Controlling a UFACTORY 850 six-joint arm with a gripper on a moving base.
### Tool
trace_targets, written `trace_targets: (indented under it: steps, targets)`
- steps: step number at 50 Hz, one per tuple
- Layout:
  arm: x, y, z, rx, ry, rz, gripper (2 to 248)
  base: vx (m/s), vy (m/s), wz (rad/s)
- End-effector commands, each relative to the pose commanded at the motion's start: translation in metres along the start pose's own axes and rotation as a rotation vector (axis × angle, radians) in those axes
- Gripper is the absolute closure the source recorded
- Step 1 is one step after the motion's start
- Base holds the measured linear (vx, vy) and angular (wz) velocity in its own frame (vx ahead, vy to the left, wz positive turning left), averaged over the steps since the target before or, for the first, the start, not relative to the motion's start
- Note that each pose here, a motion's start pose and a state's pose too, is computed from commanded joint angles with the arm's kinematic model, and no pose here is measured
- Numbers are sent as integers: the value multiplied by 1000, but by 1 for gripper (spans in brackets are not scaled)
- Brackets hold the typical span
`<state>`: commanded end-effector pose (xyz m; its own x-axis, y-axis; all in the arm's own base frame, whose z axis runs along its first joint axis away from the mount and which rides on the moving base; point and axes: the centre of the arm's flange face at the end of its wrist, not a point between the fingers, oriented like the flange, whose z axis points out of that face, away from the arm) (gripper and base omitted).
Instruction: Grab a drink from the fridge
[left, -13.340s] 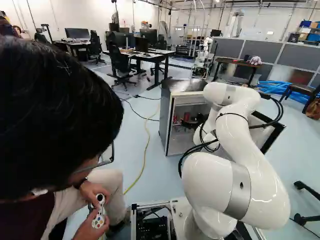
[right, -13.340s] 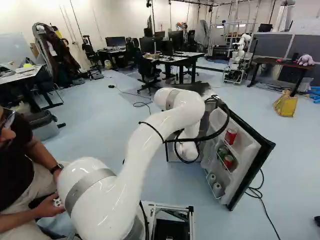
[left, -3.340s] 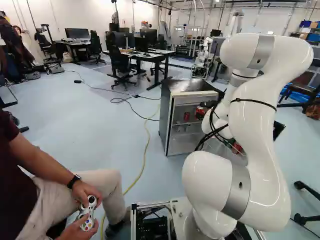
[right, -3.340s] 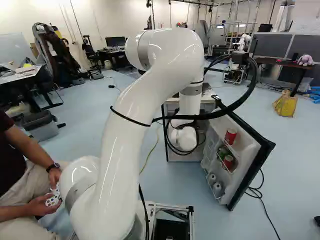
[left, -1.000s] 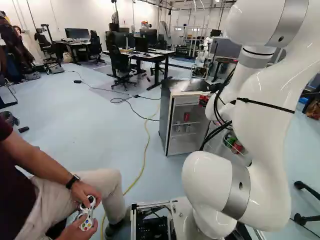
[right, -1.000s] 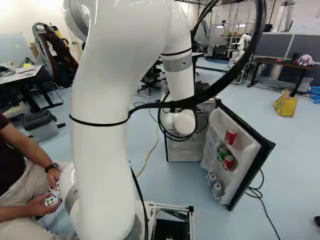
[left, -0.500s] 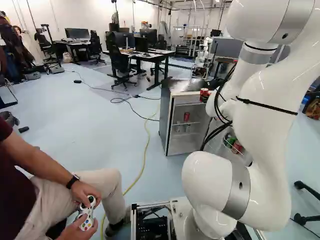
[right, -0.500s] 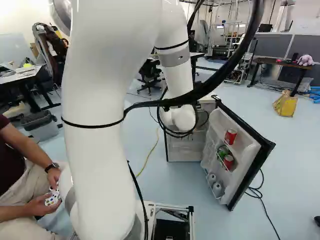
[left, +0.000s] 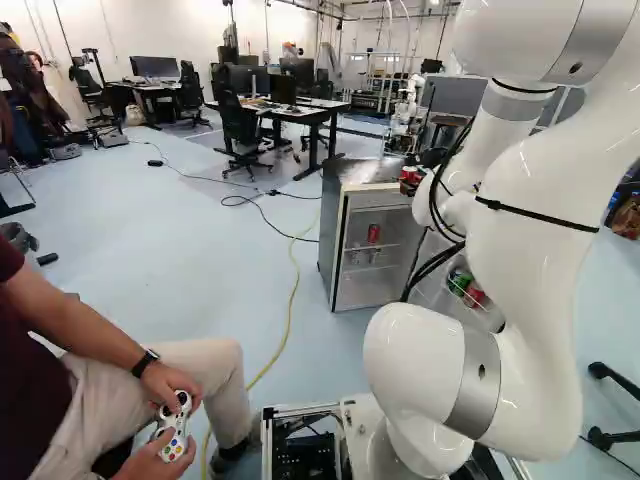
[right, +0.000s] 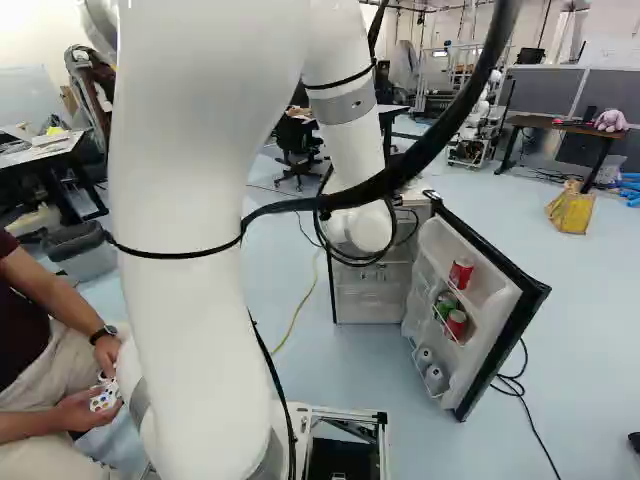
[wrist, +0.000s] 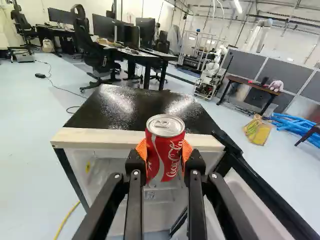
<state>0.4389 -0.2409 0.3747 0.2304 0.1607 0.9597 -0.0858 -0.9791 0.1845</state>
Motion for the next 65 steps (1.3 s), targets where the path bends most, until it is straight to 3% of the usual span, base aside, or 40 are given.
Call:
trace_targets:
  steps: [65]
  targets:
    - [5,2,41,25,25,-16,163,0,0,0]
